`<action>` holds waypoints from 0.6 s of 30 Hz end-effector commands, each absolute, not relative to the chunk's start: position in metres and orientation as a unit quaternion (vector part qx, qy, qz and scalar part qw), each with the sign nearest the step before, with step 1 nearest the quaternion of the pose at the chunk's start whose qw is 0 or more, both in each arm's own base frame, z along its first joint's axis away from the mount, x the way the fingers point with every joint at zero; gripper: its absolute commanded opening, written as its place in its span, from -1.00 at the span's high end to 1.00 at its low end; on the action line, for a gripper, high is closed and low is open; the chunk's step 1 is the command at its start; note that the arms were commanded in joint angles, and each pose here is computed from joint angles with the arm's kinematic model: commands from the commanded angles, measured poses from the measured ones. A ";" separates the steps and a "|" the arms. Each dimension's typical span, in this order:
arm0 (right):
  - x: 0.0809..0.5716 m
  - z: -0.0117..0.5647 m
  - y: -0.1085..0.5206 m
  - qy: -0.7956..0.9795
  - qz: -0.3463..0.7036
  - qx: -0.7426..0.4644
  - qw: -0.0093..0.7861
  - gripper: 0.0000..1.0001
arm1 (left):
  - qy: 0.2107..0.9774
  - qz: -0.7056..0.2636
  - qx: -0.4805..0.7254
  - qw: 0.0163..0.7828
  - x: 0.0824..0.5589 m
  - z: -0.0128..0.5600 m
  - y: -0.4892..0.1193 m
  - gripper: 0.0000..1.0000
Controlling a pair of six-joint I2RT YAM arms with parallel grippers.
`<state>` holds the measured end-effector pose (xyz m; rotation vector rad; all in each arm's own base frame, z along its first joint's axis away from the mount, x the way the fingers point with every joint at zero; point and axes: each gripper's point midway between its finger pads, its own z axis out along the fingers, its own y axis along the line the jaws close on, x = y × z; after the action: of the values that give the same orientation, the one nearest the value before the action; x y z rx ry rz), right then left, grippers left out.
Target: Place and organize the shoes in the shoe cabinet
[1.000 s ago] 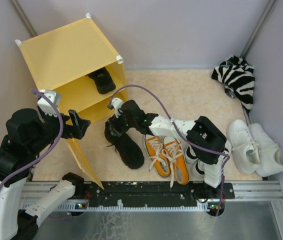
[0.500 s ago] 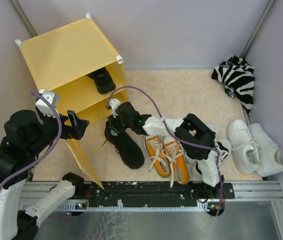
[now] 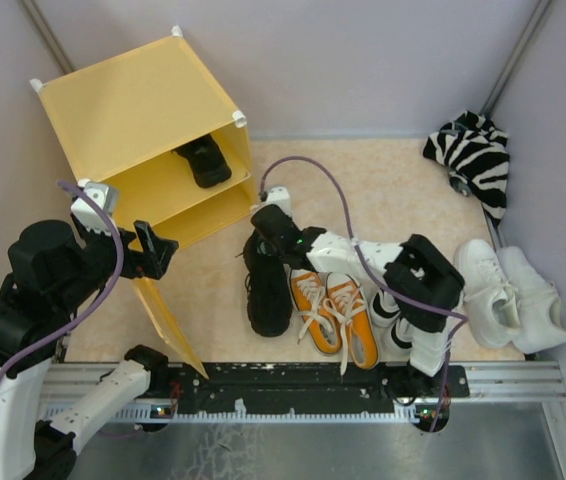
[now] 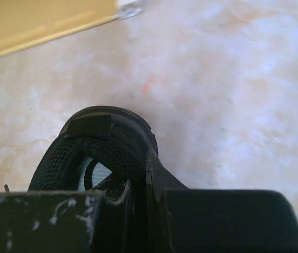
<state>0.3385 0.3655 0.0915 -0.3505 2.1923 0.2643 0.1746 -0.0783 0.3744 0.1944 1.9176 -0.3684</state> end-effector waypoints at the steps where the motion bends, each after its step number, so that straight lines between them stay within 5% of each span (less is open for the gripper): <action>1: 0.364 0.170 0.309 0.851 0.138 0.041 0.504 1.00 | 0.804 -0.161 0.094 0.565 0.175 0.380 -0.081 -0.98; 2: 0.364 0.168 0.305 0.855 0.151 0.046 0.494 0.89 | 0.803 -0.163 0.094 0.566 0.174 0.381 -0.081 -0.98; 5: 0.349 0.153 0.298 0.871 0.156 0.043 0.464 -0.04 | 0.801 -0.166 0.094 0.567 0.173 0.383 -0.082 -0.98; 6: 0.342 0.149 0.298 0.873 0.166 0.037 0.456 -0.12 | 0.801 -0.167 0.093 0.567 0.173 0.383 -0.082 -0.98; 12: 0.297 0.120 0.286 0.895 0.192 -0.010 0.403 -0.18 | 0.802 -0.166 0.091 0.566 0.173 0.381 -0.081 -0.98; 18: 0.293 0.171 0.279 0.851 0.144 -0.235 0.447 -0.19 | 0.800 -0.174 0.095 0.567 0.176 0.380 -0.086 -0.98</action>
<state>0.3055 0.2819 0.1363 -0.1671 2.1924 0.4498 0.1742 -0.0802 0.3743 0.2039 1.9165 -0.3782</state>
